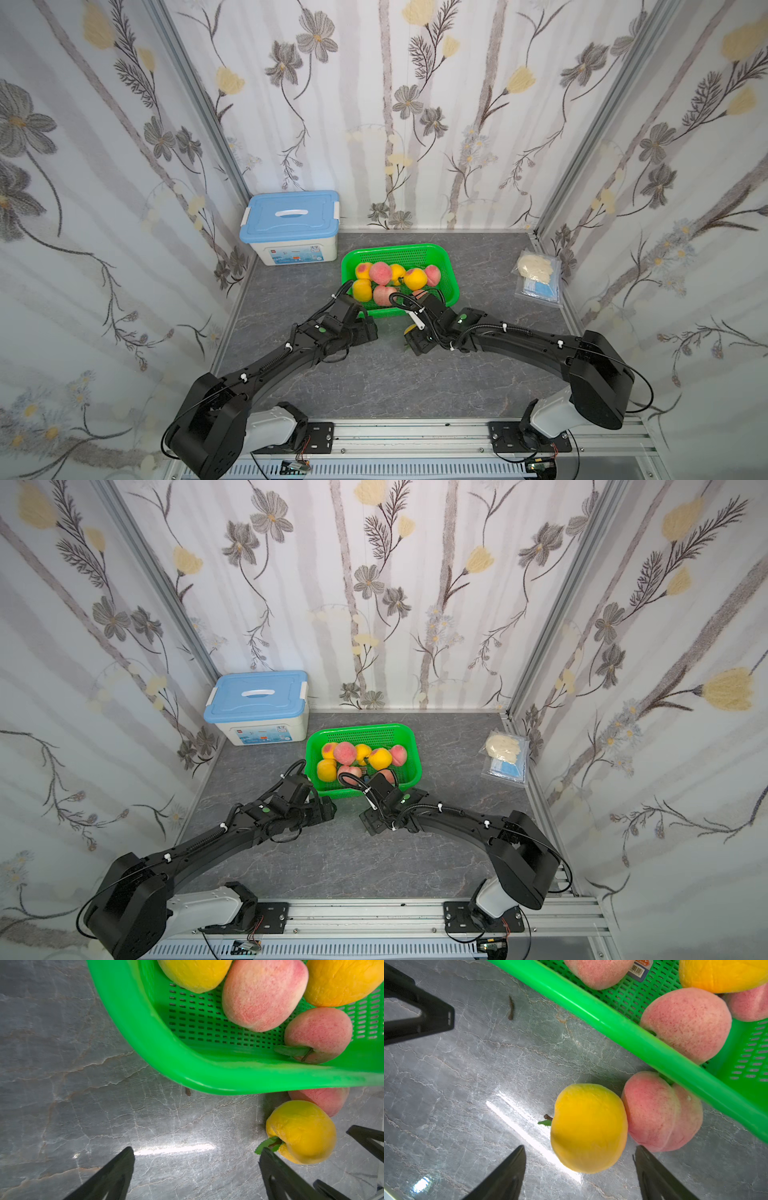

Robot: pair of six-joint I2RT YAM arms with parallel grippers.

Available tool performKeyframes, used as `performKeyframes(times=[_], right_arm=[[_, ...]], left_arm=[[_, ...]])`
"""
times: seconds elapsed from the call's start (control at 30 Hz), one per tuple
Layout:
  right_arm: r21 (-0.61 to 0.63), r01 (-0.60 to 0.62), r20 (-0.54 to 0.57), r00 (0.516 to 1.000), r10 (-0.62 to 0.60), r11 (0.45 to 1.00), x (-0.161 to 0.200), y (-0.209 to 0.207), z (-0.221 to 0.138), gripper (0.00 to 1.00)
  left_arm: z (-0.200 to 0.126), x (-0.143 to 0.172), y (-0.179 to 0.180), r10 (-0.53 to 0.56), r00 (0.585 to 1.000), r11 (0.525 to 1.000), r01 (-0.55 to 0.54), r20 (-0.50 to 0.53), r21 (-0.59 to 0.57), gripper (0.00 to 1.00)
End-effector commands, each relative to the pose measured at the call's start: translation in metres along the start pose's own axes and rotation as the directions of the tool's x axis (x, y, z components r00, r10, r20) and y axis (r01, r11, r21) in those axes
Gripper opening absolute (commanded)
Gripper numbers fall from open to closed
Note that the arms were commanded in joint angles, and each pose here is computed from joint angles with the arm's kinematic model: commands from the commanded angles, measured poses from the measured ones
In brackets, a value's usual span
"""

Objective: Put the peaches into the basket
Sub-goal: Pick up the peach from the center of the board.

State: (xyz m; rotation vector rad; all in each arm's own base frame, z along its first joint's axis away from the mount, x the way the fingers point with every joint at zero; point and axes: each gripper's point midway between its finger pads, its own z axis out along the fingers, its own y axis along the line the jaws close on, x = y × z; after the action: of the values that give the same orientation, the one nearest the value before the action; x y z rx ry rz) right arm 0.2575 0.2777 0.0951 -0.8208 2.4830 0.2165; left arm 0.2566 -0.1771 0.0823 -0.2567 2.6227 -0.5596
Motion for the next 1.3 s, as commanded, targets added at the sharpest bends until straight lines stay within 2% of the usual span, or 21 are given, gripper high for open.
performKeyframes(times=[0.0, 1.0, 1.03, 1.27], right_arm=[[0.007, -0.005, 0.031, 1.0, 0.005, 1.0, -0.01, 0.001, 0.0, 0.83], [0.045, 0.005, 0.009, 1.0, -0.005, 0.999, -0.007, -0.001, 0.01, 0.84], [0.054, 0.011, -0.02, 1.0, -0.01, 0.998, -0.001, -0.002, 0.02, 0.84], [0.066, 0.019, -0.033, 0.999, -0.017, 0.998, 0.0, -0.003, 0.026, 0.85]], left_arm=[[-0.001, -0.003, -0.003, -0.004, 1.0, 1.0, 0.004, 0.008, 0.008, 0.96], [0.0, 0.0, 0.0, -0.009, 1.0, 1.0, 0.009, 0.009, 0.002, 0.96], [0.0, 0.001, 0.0, -0.009, 1.0, 1.0, 0.009, 0.008, 0.002, 0.96], [0.0, 0.002, 0.001, -0.009, 1.0, 1.0, 0.009, 0.006, 0.0, 0.96]])
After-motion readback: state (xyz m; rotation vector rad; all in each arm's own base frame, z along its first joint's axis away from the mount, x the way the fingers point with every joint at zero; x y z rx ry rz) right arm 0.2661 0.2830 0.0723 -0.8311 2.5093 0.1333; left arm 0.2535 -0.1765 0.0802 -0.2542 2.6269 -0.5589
